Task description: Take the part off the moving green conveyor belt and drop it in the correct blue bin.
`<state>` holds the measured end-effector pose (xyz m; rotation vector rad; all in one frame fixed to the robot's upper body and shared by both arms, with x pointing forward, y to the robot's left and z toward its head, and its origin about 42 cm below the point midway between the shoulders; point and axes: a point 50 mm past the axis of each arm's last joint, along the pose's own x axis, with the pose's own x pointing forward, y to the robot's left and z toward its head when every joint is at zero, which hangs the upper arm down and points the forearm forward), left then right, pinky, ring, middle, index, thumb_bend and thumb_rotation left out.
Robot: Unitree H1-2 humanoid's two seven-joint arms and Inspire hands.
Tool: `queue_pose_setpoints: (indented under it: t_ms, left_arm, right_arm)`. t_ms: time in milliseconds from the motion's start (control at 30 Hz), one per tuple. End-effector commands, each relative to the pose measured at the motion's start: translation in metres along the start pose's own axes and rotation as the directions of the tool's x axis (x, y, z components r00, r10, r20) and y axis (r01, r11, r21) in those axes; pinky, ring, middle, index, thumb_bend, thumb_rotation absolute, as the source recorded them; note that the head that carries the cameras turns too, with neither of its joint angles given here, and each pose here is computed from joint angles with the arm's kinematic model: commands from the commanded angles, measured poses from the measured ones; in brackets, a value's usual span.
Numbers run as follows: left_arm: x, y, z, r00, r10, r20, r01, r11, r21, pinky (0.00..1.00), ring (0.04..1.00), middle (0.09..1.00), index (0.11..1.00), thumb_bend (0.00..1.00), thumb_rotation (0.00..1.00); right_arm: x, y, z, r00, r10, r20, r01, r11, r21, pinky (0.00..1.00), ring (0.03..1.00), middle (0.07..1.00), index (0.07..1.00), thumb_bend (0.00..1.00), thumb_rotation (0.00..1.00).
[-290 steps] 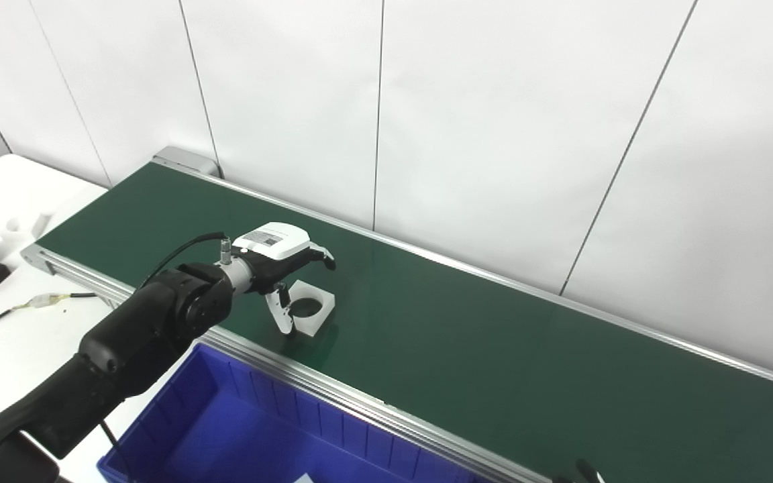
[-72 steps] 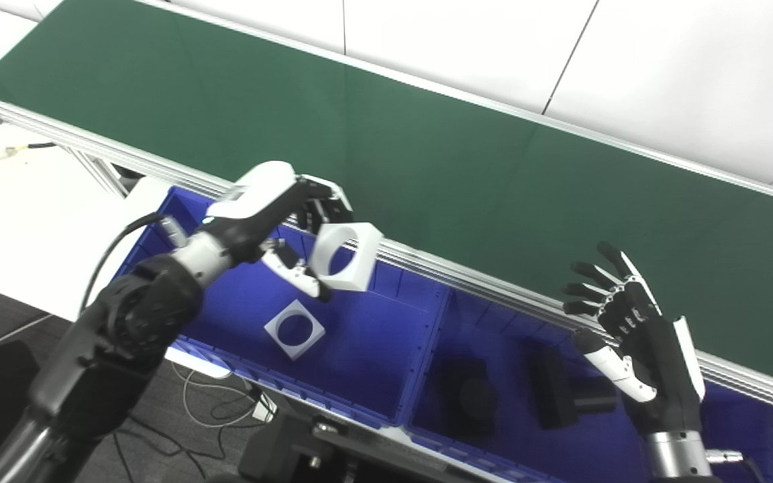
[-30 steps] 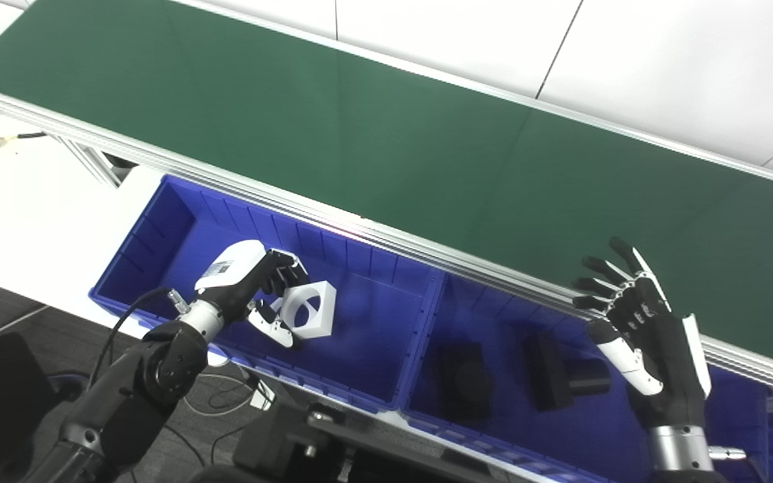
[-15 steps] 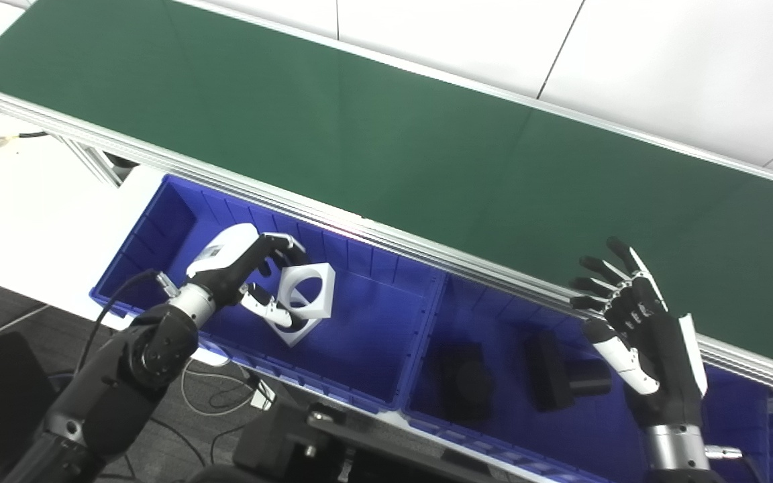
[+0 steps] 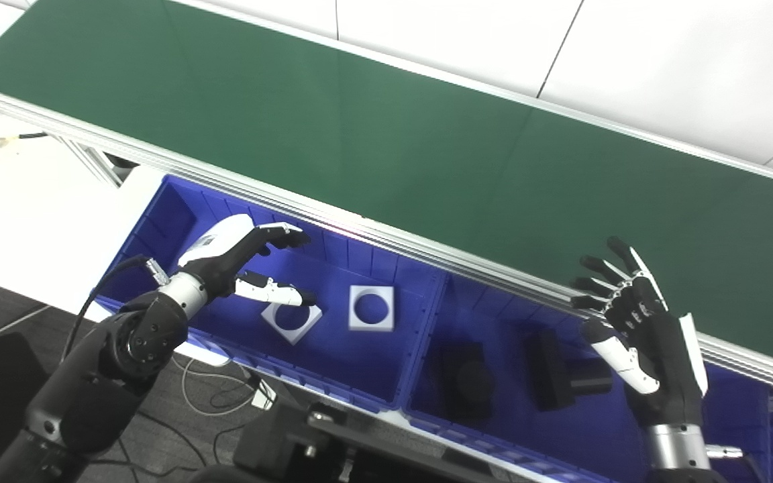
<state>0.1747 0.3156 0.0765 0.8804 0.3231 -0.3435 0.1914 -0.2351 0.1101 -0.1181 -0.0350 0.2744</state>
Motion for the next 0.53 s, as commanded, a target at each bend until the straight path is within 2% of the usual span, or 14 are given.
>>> queue_pose_setpoints:
  t_ms: [0, 33, 67, 133, 200, 267, 367, 500]
  left_arm:
    - [-0.002, 0.013, 0.002, 0.999, 0.028, 0.025, -0.028, 0.999, 0.018, 0.73, 0.808, 0.810, 0.812, 0.74, 0.61]
    - [-0.002, 0.013, 0.003, 0.998, 0.041, 0.037, -0.041, 0.999, 0.003, 0.71, 0.800, 0.809, 0.813, 0.73, 0.67]
    - [-0.003, 0.013, 0.003, 0.996, 0.067, 0.059, -0.065, 0.997, -0.030, 0.71, 0.798, 0.808, 0.812, 0.73, 0.69]
    - [-0.005, 0.011, 0.005, 0.985, 0.131, 0.111, -0.119, 0.987, -0.109, 0.66, 0.763, 0.791, 0.798, 0.74, 0.85]
    - [-0.008, 0.011, 0.014, 0.963, 0.203, 0.177, -0.171, 0.969, -0.181, 0.63, 0.721, 0.767, 0.782, 0.73, 0.92]
    - [-0.011, 0.014, 0.029, 0.937, 0.249, 0.245, -0.194, 0.954, -0.230, 0.61, 0.694, 0.749, 0.769, 0.75, 0.94]
    - [-0.015, 0.018, 0.053, 0.902, 0.273, 0.334, -0.174, 0.939, -0.297, 0.57, 0.640, 0.704, 0.720, 0.79, 0.94]
    - [-0.022, 0.019, 0.095, 0.850, 0.270, 0.453, -0.054, 0.899, -0.435, 0.52, 0.578, 0.623, 0.641, 0.80, 0.90]
  right_arm:
    - [0.003, 0.001, 0.007, 0.998, 0.002, 0.061, -0.002, 1.000, -0.002, 0.62, 0.723, 0.805, 0.923, 0.81, 0.56]
    - [0.003, 0.001, 0.007, 0.998, 0.002, 0.060, -0.002, 1.000, -0.002, 0.62, 0.723, 0.805, 0.923, 0.81, 0.56]
    - [0.002, 0.001, 0.007, 0.998, 0.002, 0.058, -0.002, 1.000, -0.001, 0.62, 0.723, 0.805, 0.923, 0.81, 0.56]
    - [0.002, 0.001, 0.007, 0.998, 0.002, 0.056, -0.002, 1.000, 0.001, 0.62, 0.721, 0.804, 0.923, 0.82, 0.56]
    - [0.002, 0.001, 0.006, 0.999, 0.003, 0.054, -0.003, 1.000, 0.004, 0.62, 0.719, 0.802, 0.922, 0.82, 0.57]
    - [0.002, 0.002, 0.006, 0.998, 0.005, 0.055, -0.005, 1.000, 0.003, 0.62, 0.719, 0.801, 0.922, 0.82, 0.57]
    - [0.002, 0.003, 0.005, 0.998, 0.009, 0.056, -0.009, 1.000, -0.001, 0.62, 0.717, 0.802, 0.923, 0.81, 0.57]
    - [0.003, 0.006, 0.004, 0.999, 0.010, 0.050, -0.010, 1.000, 0.006, 0.63, 0.719, 0.801, 0.921, 0.82, 0.57]
